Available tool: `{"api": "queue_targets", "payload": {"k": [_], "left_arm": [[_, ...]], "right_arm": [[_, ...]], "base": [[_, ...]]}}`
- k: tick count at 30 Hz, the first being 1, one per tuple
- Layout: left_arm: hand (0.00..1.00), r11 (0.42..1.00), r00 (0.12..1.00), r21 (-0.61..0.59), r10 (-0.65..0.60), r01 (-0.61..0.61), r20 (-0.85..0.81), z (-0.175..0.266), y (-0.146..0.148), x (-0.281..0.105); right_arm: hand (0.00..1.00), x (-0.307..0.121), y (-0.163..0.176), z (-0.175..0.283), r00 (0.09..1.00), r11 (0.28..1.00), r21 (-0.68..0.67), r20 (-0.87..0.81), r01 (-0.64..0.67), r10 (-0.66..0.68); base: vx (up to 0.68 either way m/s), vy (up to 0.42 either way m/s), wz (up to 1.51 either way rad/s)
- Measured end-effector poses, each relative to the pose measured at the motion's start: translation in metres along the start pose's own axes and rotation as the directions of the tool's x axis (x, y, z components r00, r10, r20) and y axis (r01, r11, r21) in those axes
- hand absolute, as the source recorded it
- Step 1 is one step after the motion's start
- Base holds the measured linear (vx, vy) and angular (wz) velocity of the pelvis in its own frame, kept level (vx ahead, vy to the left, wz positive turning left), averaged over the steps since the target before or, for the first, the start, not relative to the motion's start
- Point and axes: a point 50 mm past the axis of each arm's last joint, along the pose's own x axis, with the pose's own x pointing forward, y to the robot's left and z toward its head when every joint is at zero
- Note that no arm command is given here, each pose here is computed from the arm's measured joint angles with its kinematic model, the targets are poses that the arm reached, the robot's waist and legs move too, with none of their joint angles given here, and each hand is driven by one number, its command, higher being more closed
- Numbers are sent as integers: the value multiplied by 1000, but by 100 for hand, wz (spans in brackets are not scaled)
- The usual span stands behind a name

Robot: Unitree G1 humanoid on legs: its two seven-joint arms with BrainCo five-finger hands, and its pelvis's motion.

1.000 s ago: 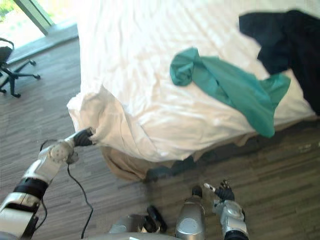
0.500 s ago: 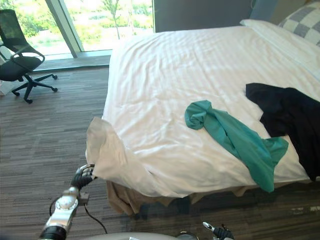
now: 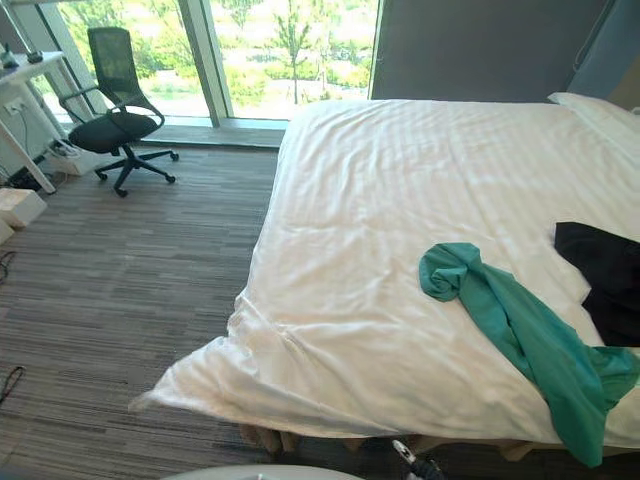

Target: Tidy the bed and pick cloth on bed and put in laundry

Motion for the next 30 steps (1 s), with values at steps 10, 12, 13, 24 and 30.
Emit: {"api": "queue_targets", "payload": {"k": [10, 12, 13, 24, 30], "left_arm": [[0, 868, 913, 464, -322, 179, 251, 51, -80, -14], [0, 856, 898, 478, -355, 199, 261, 53, -88, -17], [0, 857, 888, 460, -379, 232, 259, 53, -96, -20], [0, 885, 888, 364, -390, 289, 245, 55, -91, -18], [0, 838, 874, 454, -435, 304, 218, 69, -93, -18]], "right_arm": [[0, -3, -12, -7, 981, 942, 277, -82, 190, -174], [0, -4, -17, -5, 974, 921, 318, -80, 225, -210], [0, -6, -26, -6, 959, 890, 359, -88, 281, -268], [0, -25, -62, 97, 787, 801, 490, 315, 344, -531], [0, -93, -40, 264, 445, 928, 324, 815, 184, -372]], "base": [[-137, -101, -35], [-140, -131, -30], [-98, -100, -26], [7, -34, -11], [-2, -15, 7]]}}
